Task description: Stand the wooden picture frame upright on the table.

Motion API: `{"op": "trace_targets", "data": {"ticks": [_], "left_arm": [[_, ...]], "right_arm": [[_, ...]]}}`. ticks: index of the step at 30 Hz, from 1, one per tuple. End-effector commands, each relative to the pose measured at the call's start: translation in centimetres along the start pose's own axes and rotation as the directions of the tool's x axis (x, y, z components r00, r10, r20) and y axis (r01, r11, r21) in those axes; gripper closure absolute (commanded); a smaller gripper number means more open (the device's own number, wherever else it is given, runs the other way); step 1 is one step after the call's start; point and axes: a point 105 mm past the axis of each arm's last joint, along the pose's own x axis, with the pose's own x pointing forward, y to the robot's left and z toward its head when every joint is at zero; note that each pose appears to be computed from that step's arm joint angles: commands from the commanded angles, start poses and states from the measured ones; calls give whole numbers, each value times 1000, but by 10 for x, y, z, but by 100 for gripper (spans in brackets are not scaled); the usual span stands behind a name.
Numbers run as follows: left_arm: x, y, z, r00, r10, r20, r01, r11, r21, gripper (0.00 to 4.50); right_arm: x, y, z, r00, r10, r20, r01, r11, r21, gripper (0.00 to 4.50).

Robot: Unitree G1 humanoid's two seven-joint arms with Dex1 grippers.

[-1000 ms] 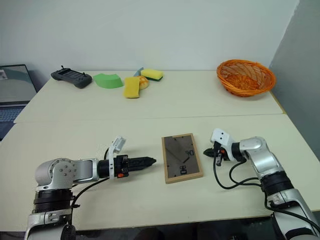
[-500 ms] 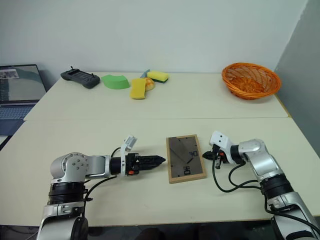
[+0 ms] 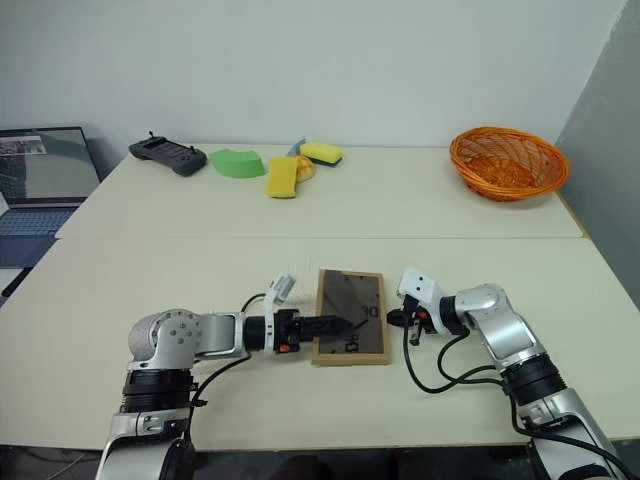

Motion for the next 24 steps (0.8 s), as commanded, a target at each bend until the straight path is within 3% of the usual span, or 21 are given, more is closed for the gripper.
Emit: {"op": "trace_targets", "data": {"ticks": [1, 5, 8, 19, 22, 24], "left_arm": [[12, 2, -30, 992, -28, -122, 21, 998, -59, 4], [12, 3, -29, 994, -23, -109, 18, 999, -47, 4], [13, 3, -24, 997, -19, -79, 17, 999, -32, 48], [-1, -3, -9, 999, -37, -15, 37, 999, -30, 273], [-7, -3, -5, 999, -34, 6, 34, 999, -35, 318], [-10, -4, -4, 999, -33, 16, 34, 999, -40, 322]], "right_arm": [[1, 2, 10, 1000, 0, 28, 0, 1000, -24, 450], [2, 7, 11, 999, 16, 37, -15, 1000, -17, 450], [3, 9, 11, 999, 22, 38, -22, 1000, -16, 450], [-1, 1, 5, 999, -21, 26, 20, 1000, 6, 450], [-1, 0, 4, 999, -23, 25, 23, 1000, 10, 450], [0, -1, 4, 999, -24, 24, 24, 1000, 11, 450]]}}
